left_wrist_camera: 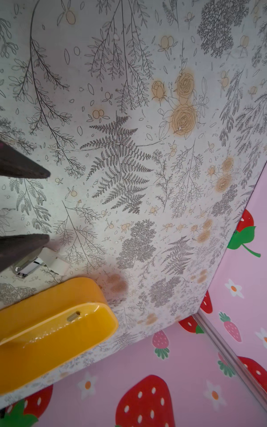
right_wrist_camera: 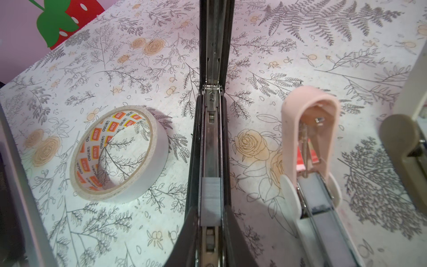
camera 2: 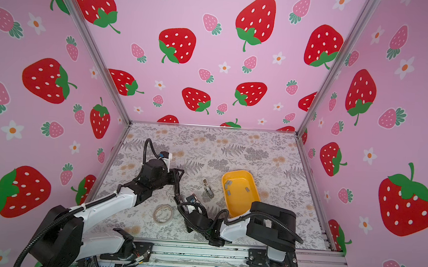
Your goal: Load the staples into the stapler
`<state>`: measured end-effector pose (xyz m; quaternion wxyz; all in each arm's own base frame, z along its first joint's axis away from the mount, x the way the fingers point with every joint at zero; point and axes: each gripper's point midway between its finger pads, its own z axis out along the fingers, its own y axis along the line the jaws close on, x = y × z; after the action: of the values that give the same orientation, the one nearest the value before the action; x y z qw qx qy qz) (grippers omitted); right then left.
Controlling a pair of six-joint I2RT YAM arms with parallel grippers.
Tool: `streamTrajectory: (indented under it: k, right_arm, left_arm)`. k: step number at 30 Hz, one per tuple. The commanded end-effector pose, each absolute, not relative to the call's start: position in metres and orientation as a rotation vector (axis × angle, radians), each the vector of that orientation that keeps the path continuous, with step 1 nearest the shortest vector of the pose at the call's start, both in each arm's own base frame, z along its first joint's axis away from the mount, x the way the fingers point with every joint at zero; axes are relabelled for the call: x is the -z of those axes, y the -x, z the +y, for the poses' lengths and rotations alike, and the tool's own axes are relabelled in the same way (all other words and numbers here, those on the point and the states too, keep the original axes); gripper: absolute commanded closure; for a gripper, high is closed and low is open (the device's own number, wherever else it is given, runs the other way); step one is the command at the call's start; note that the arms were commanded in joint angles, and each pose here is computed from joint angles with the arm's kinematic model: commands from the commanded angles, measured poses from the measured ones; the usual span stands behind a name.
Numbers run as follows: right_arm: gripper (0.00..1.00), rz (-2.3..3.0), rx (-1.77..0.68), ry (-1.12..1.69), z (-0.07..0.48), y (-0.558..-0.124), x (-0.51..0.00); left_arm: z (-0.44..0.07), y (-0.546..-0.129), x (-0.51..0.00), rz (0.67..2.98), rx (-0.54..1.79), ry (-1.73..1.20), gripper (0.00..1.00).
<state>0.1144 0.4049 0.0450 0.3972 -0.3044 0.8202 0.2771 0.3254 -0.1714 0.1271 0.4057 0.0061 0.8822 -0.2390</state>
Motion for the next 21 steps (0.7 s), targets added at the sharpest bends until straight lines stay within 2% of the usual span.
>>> streamTrajectory:
  k: [1,3,9,21]
  right_arm:
    - [1.0,1.992,-0.766,0.773,0.417,-0.112,-0.064]
    - [1.0,1.969,-0.768,0.766,0.415,-0.114,-0.065]
    - [1.0,1.884,-0.804,0.748,0.405,-0.113,-0.073]
    - [1.0,1.759,-0.813,0.731,0.4,-0.105,-0.081]
  left_arm:
    - [-0.18,-0.31,-0.128,2.303,0.524,-0.107,0.65]
    - [-0.179,-0.299,-0.123,2.312,0.453,-0.134,0.64]
    - [-0.18,-0.273,-0.111,2.368,0.473,-0.17,0.62]
    - [-0.187,-0.236,-0.113,2.343,0.615,-0.261,0.6]
